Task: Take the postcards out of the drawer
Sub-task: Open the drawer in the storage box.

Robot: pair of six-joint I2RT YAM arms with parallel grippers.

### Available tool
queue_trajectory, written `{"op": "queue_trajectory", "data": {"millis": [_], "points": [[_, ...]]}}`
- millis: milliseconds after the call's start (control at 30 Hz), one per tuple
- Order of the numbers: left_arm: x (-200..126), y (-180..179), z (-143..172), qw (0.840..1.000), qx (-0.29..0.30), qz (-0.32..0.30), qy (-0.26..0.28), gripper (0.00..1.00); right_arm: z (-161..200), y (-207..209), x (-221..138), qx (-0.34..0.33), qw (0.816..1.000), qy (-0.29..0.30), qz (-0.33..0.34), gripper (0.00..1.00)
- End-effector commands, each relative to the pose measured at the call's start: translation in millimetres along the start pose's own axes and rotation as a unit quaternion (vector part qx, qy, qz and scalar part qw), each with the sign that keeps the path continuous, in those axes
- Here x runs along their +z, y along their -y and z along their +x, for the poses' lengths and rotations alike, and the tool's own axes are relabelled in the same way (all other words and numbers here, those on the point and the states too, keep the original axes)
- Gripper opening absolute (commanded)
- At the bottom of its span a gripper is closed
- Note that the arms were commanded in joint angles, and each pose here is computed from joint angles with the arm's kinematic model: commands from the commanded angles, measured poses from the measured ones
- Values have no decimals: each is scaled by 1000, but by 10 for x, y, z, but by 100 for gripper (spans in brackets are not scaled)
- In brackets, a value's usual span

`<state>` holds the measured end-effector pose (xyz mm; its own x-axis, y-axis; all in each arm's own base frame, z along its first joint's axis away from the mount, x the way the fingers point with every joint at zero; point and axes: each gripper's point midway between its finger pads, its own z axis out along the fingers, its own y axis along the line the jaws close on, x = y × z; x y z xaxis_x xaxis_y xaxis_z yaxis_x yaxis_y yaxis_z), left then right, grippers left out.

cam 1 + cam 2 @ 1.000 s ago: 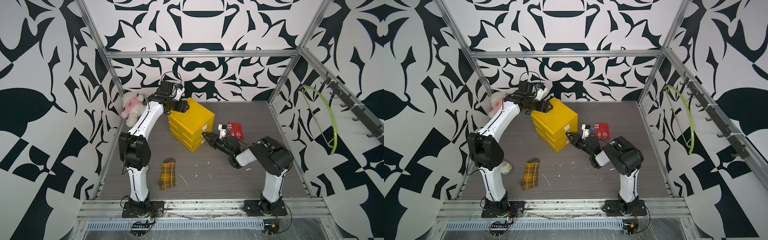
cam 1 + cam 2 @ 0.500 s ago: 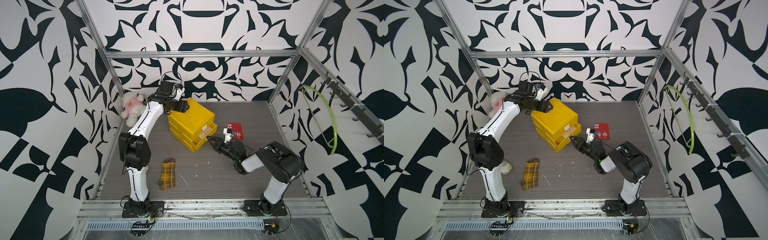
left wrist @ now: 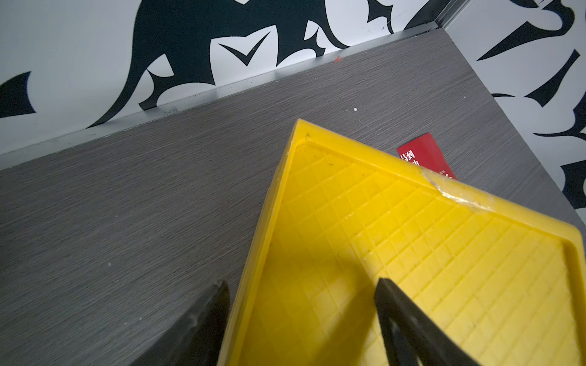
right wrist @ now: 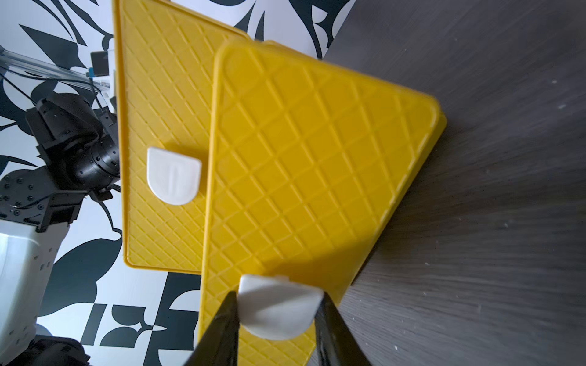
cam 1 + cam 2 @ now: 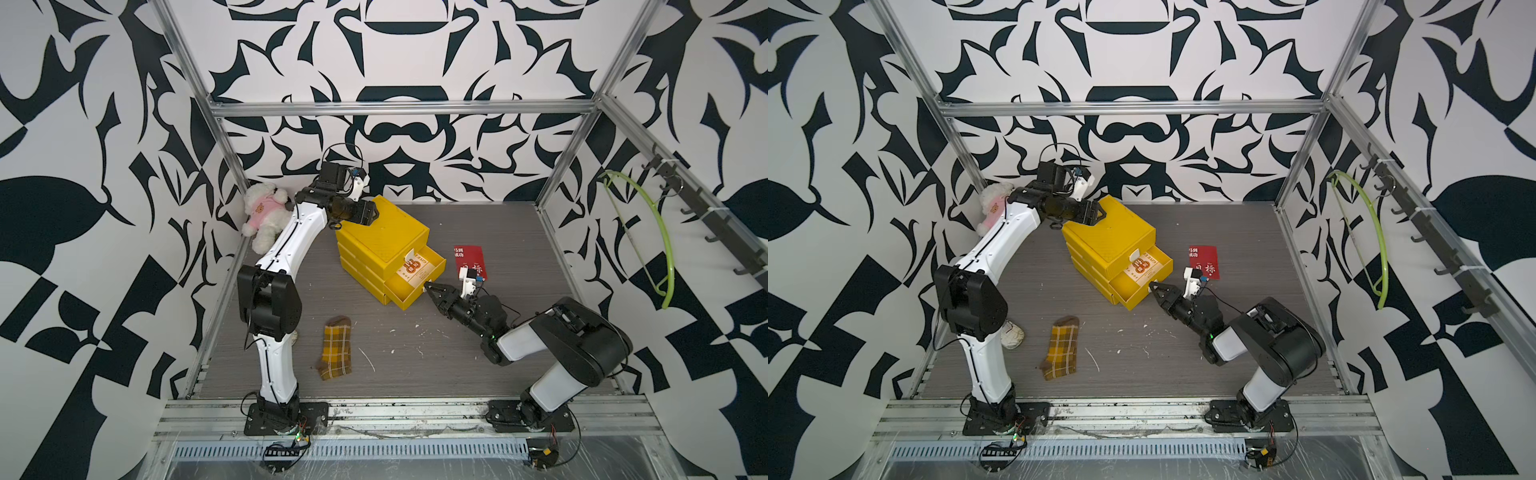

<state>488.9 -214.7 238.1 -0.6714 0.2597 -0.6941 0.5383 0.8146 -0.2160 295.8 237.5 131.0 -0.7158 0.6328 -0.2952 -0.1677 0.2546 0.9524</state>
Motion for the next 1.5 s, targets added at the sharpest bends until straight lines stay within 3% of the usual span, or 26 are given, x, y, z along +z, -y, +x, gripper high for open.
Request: {"op": "queue_trajectory", "data": {"millis": [0,400,533,667,767,1067,1233,1467], "points": [[127,-89,327,998,-11,-12,-58,78,28,-19,-85,-24,1000,-2,8,35],[127,-86,318,998,-10,-12,-57,78,45,106,-268,-79,990,-29,113,37],[118,-84,313,998,-10,-12,-56,78,65,151,-279,-81,987,-39,132,53],[111,-81,320,998,-10,-12,-57,78,42,171,-329,-84,985,-32,144,62],[103,-84,307,998,-8,-13,-55,78,4,133,-403,-98,983,-26,155,62],[121,-95,319,998,-9,-15,-58,78,-332,-389,-694,-245,940,-33,236,62],[120,-94,329,998,-9,-14,-60,78,-358,-581,-450,-280,920,-102,256,56],[130,-100,342,998,-9,-15,-62,78,-402,-814,38,-301,905,-169,249,30]]}}
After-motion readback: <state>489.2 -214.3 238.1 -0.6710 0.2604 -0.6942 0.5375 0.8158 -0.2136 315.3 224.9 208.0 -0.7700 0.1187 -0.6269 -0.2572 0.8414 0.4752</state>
